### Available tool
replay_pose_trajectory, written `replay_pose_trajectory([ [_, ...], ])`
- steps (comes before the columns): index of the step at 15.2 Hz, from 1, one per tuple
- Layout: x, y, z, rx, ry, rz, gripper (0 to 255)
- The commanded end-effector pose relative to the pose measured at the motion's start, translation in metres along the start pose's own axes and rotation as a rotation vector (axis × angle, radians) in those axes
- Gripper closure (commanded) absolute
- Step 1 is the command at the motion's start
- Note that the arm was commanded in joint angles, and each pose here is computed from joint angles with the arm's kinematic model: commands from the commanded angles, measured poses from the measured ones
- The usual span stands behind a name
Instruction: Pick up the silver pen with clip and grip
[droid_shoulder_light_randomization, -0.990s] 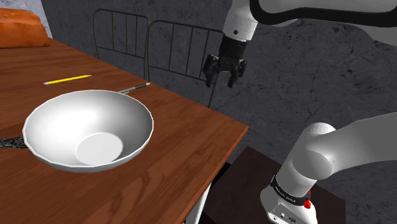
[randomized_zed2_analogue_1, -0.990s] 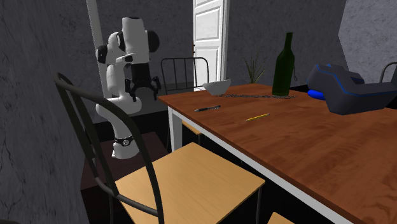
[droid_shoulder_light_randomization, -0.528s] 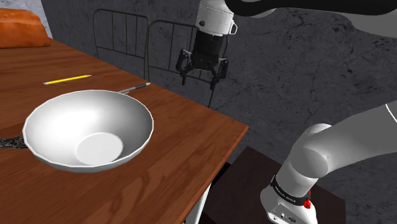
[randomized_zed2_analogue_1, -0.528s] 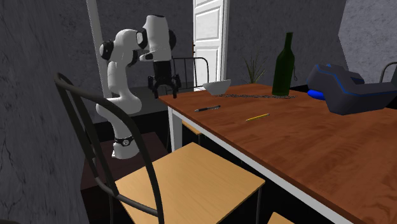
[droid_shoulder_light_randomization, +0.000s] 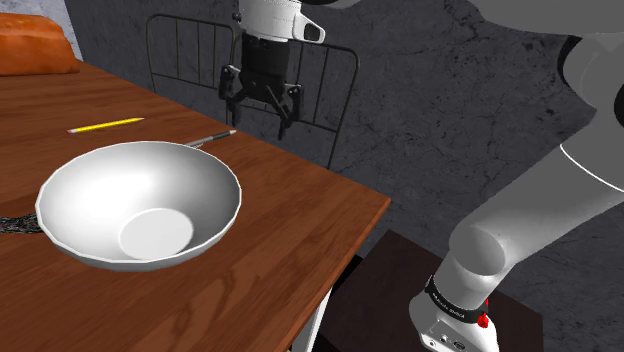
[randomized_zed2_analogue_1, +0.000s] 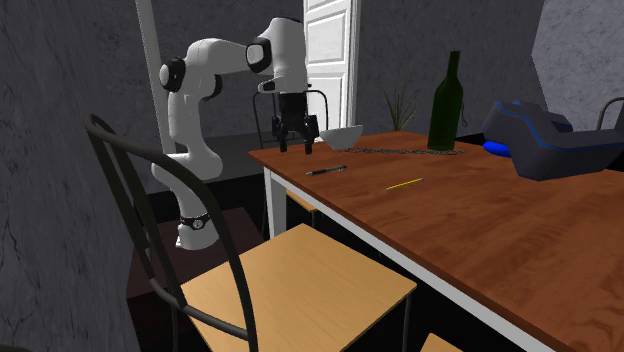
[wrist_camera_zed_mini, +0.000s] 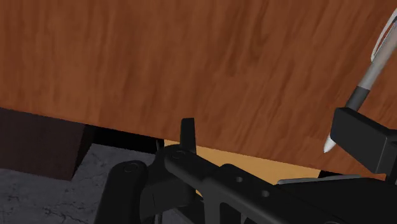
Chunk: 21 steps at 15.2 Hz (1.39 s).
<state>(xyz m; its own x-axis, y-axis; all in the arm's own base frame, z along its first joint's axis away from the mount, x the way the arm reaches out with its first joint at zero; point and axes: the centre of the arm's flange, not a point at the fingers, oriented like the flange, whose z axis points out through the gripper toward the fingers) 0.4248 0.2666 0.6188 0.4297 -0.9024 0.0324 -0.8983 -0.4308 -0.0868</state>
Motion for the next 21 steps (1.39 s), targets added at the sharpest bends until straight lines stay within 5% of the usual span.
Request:
replay_pose_trajectory([
  [1, -0.007, -0.027, 0.0, -0.002, -0.002, 0.101, 0],
  [7, -0.012, -0.103, -0.001, -0.014, -0.001, 0.357, 0],
  [16, -0.014, -0.1, 0.039, -0.014, -0.001, 0.357, 0],
  [17, -0.013, -0.1, 0.039, -0.014, -0.001, 0.357, 255],
  [21, -0.013, -0.101, 0.039, -0.014, -0.001, 0.357, 255],
])
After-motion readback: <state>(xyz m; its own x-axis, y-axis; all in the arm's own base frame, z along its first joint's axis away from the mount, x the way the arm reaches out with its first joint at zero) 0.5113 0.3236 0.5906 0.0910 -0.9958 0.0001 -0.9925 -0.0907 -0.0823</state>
